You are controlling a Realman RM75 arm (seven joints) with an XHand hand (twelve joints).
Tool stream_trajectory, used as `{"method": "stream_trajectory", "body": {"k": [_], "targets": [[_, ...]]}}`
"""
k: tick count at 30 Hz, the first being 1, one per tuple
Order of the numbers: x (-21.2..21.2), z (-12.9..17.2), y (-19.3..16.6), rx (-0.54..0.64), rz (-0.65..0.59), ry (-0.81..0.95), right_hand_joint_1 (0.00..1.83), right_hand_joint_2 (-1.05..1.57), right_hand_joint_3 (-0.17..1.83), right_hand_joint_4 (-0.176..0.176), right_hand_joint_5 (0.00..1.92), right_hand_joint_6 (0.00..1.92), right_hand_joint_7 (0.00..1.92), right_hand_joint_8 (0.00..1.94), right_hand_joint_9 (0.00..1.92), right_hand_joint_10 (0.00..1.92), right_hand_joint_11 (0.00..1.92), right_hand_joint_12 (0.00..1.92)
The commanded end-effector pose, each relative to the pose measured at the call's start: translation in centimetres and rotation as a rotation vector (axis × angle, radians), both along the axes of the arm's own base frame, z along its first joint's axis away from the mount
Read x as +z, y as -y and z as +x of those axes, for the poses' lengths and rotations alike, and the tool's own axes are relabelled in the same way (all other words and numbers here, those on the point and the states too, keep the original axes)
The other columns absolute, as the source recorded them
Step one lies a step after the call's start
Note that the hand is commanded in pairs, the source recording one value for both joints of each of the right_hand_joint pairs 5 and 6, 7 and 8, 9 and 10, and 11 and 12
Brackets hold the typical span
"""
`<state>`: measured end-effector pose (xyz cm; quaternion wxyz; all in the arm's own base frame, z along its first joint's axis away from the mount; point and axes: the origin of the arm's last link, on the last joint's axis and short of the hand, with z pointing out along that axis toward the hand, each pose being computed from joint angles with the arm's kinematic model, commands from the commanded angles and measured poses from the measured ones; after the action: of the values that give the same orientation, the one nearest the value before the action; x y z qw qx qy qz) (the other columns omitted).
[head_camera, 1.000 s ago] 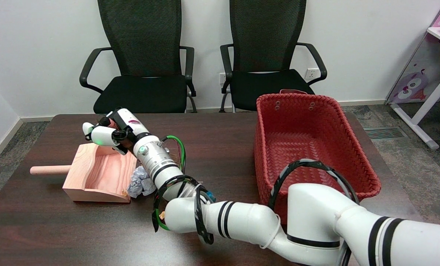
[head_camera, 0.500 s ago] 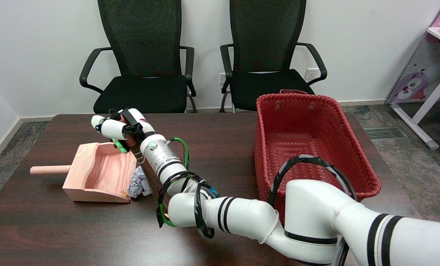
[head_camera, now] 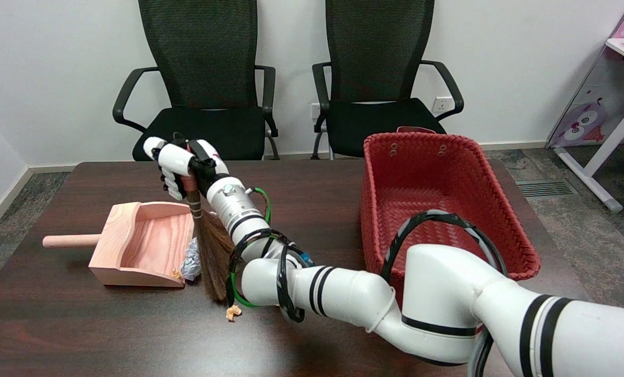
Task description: Sweep the paper ball into the dustpan.
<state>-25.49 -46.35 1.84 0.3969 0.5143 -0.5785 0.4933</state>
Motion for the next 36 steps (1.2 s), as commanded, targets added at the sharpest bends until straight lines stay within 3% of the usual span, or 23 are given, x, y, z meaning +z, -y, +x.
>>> {"method": "stream_trajectory", "body": {"k": [1,13,17,30,36], "targets": [[0.4,1.0,1.1,-0.059,-0.02,0.243,0.83,1.09,1.76,0.028,1.92,1.92,1.92,1.92,1.92,1.92,1.92,1.92],[-1.9,0.8,0.2,-0.206,0.091,0.586,0.82,1.13,1.53,0.026,1.92,1.92,1.92,1.92,1.92,1.92,1.92,1.92],[-2.3,1.1,0.1,-0.227,0.114,0.66,0.81,1.25,1.35,0.027,1.92,1.92,1.92,1.92,1.92,1.92,1.92,1.92],[-1.7,2.3,0.0,-0.201,0.141,0.728,0.81,1.25,1.26,0.023,1.92,1.92,1.92,1.92,1.92,1.92,1.92,1.92],[0.5,3.2,0.2,-0.109,0.124,0.724,0.81,1.25,1.24,0.021,1.92,1.92,1.92,1.92,1.92,1.92,1.92,1.92]]}}
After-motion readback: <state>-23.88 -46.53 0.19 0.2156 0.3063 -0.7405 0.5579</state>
